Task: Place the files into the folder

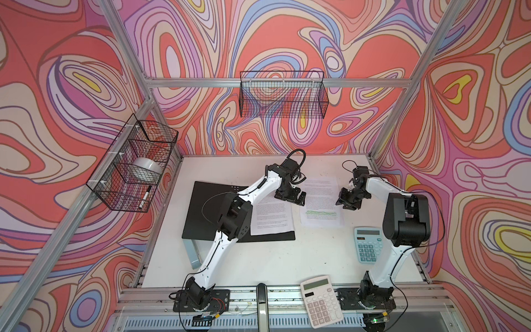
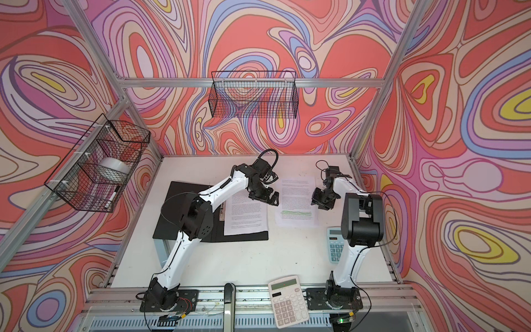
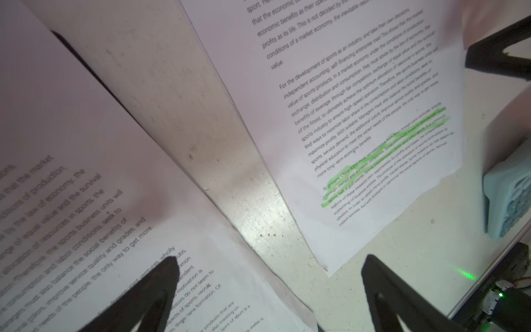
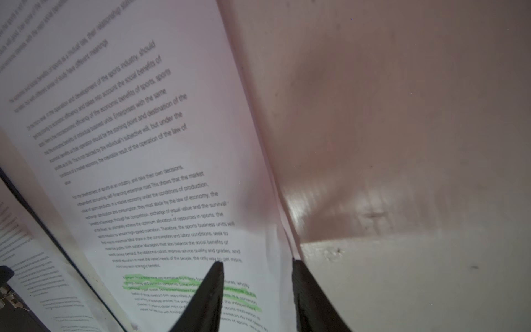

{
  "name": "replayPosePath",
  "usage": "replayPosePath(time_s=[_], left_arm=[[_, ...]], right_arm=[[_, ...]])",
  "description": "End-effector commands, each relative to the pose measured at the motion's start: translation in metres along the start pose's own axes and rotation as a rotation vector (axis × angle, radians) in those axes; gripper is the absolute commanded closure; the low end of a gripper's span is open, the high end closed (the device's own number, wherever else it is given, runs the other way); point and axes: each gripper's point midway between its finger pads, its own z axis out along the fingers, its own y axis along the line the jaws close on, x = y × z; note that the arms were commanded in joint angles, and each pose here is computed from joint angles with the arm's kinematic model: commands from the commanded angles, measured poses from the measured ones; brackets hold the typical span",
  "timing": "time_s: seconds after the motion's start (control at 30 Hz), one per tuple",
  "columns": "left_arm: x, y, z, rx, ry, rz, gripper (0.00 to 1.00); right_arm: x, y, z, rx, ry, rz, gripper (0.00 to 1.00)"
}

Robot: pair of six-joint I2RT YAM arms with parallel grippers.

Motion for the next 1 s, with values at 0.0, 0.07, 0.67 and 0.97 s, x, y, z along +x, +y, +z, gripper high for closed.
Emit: replayPosePath(time_s=[0.0,0.07,0.67,0.97], left_arm=[[-0.001,-0.002,0.003,0.018,0.014,-0.043,0.00],[-0.001,-0.003,0.008,0.031,0.020,-0.054,0.00],[0.004,-0.006,0.036,0.056,0.056,-0.101,0.00],[0.009,-0.018,0.039,0.088,0.077,-0.098,0.00]], right_arm=[[-0.010,0.009,0.003,-0.056,-0.006,-0.030,0.58],[-0.010,0.010,0.005,-0.065,0.000,-0.034,0.59],[0.005,0.046,-0.003,-0.288,0.059,-0.080,0.62],[-0.007,0.015,-0.012,-0.088,-0.037,-0.041,0.60]])
